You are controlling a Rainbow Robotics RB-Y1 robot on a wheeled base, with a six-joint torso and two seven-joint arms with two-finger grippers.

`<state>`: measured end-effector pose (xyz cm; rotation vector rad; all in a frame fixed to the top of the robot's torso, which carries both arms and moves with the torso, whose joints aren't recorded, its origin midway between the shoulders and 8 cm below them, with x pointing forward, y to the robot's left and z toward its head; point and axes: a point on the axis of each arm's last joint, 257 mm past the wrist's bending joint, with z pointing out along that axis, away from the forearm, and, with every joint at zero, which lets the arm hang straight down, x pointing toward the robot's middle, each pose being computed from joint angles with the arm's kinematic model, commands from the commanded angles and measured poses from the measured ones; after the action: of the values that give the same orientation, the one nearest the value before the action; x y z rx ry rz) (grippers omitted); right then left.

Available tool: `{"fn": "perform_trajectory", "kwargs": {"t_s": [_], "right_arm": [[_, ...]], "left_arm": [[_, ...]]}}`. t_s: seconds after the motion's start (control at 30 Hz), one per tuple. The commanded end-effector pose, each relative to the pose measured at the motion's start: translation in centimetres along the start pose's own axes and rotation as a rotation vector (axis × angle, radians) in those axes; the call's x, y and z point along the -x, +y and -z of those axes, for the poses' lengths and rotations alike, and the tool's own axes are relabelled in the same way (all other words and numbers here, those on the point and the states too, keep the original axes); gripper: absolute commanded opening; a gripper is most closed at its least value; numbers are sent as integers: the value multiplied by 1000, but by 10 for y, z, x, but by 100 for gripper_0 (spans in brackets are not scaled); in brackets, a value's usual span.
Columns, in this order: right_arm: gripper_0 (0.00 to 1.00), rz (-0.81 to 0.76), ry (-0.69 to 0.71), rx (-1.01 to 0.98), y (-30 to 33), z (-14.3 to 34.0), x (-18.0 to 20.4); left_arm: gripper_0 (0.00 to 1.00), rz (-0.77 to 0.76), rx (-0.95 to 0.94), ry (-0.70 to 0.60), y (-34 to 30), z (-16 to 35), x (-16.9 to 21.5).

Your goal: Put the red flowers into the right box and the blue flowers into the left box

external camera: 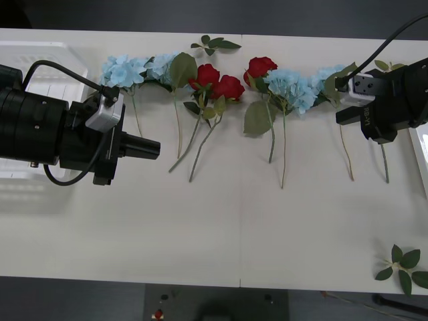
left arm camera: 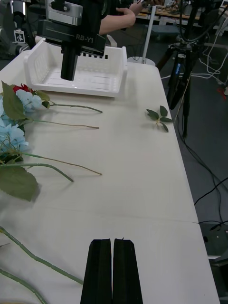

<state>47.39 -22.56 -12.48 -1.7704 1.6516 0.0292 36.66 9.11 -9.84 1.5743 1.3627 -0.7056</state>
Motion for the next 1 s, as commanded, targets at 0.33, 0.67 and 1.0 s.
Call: {"fn": "perform_trajectory", "kwargs": {"t_s": [0.33, 0.67, 1.0], "right_arm": [[0, 26, 20, -19, -9, 11, -1], [0, -158, -100, 13, 38, -50, -11], [0, -73, -129, 14, -13, 1, 35]], "left_arm": [[0, 50, -13, -12, -5, 12, -12], [0, 30, 155, 54, 39, 36, -22], [0, 599, 513, 86, 100, 95, -77]]}}
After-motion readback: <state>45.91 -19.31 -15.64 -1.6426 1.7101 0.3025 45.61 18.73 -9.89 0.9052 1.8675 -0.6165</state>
